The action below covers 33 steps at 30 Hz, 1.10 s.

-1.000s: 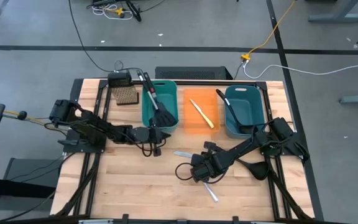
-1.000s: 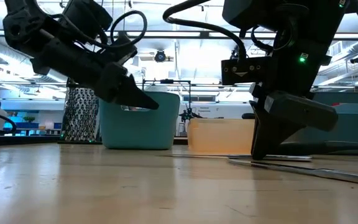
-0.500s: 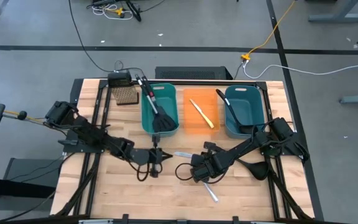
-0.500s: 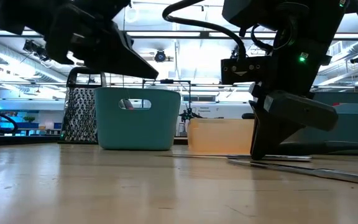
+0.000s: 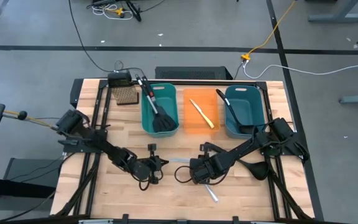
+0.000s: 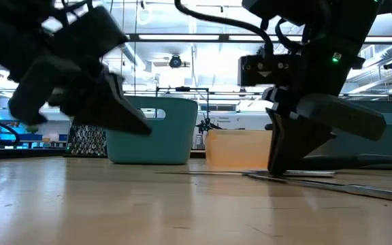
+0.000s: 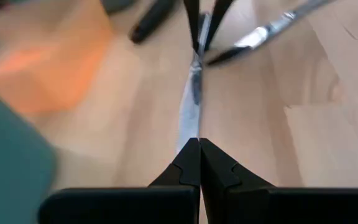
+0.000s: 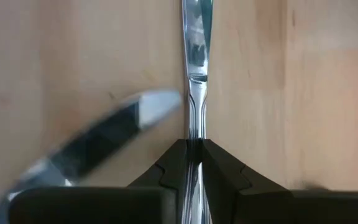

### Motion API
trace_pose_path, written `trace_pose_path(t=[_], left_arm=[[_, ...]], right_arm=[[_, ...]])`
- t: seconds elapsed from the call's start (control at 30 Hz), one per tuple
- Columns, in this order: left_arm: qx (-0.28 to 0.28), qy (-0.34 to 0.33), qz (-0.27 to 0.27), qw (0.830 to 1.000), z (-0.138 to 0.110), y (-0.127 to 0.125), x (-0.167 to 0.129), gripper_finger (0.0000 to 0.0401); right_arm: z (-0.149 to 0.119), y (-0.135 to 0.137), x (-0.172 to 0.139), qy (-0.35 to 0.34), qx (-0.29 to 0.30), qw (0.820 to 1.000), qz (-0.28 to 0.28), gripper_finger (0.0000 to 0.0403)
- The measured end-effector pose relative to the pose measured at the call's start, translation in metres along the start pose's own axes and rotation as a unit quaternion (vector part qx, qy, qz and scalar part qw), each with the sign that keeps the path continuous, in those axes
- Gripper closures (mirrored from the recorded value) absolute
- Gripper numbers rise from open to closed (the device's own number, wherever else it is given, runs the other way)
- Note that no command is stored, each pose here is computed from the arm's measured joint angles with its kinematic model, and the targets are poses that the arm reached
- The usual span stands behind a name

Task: Pick & Place Kitchen Items
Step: Put the right silver knife into the orange container

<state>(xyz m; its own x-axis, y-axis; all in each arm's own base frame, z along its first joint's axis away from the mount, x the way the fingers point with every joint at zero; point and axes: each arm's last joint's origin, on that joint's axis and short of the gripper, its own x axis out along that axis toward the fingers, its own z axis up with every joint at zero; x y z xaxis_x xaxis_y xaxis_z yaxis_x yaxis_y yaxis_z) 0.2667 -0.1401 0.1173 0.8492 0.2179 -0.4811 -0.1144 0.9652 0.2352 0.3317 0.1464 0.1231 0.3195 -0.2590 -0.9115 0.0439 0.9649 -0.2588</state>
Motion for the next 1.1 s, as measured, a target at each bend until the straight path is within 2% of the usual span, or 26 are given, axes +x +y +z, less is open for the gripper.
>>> trace_pose_path(t=[0.3, 0.57, 1.1], left_arm=[[-0.006, 0.027, 0.001, 1.000, -0.017, -0.005, 0.010, 0.0400], [0.001, 0.036, -0.027, 0.999, -0.019, -0.009, 0.008, 0.0399], [-0.004, 0.055, -0.022, 0.998, -0.025, -0.005, 0.017, 0.0398]], right_arm=[[0.010, 0.005, 0.000, -0.048, 0.005, 0.998, 0.028, 0.0353], [0.010, 0.005, 0.000, -0.050, 0.008, 0.998, 0.026, 0.0353], [0.011, 0.005, 0.000, -0.054, 0.010, 0.998, 0.022, 0.0353]])
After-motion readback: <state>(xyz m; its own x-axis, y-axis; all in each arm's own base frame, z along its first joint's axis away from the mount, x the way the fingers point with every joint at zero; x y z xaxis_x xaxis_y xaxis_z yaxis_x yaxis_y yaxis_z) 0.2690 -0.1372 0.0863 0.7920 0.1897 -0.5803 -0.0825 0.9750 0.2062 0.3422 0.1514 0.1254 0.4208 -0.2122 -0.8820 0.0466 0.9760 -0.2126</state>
